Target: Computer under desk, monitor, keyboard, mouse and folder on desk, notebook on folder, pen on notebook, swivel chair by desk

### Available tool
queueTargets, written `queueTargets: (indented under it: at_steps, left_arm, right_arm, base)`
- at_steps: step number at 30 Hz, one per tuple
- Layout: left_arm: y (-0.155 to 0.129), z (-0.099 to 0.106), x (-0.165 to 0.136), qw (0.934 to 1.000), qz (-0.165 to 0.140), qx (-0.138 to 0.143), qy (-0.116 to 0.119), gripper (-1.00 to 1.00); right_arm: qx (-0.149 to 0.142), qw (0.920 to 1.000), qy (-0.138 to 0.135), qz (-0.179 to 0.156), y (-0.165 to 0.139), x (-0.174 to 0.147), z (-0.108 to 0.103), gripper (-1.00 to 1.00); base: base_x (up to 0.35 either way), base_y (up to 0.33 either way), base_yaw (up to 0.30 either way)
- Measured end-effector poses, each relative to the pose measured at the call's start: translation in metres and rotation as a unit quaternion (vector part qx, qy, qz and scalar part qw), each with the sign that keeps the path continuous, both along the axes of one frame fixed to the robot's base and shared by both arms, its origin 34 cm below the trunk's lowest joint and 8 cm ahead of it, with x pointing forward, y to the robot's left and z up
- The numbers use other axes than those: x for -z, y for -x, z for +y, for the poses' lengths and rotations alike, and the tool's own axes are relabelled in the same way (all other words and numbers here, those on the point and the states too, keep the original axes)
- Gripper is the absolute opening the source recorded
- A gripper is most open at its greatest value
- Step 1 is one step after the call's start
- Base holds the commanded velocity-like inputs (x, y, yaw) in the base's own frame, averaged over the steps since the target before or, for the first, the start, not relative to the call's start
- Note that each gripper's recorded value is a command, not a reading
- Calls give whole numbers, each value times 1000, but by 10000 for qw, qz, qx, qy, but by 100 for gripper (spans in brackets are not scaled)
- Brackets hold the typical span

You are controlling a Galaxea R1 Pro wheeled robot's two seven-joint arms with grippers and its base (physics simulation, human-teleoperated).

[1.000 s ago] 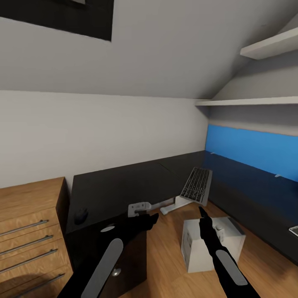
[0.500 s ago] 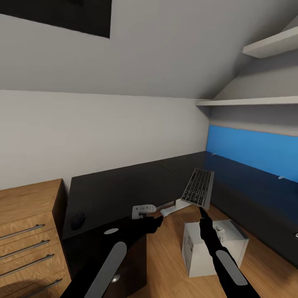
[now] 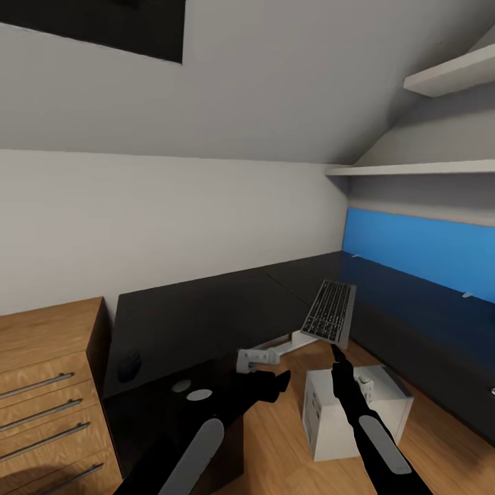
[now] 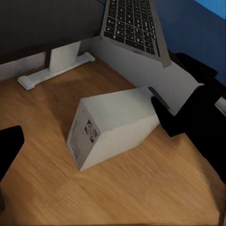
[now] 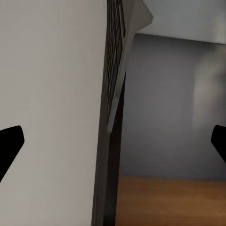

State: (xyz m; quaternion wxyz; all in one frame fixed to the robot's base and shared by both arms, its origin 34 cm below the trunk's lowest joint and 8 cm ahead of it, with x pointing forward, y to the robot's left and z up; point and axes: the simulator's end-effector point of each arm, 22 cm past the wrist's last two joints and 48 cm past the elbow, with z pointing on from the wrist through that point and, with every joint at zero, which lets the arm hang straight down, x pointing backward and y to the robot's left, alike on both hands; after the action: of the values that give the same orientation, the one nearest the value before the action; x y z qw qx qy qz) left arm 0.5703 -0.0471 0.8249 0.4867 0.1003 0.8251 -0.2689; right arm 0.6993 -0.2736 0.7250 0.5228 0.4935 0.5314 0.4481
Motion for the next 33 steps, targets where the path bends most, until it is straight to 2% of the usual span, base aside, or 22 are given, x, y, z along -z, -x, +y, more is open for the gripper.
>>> queueTargets:
  at_steps: [33]
  left_arm:
    - [2, -2, 2, 10000, 25, 27, -15, 100]
  right_arm:
    - [8, 10000, 16, 0, 0, 0, -1, 100]
  base:
    - [101, 0, 0]
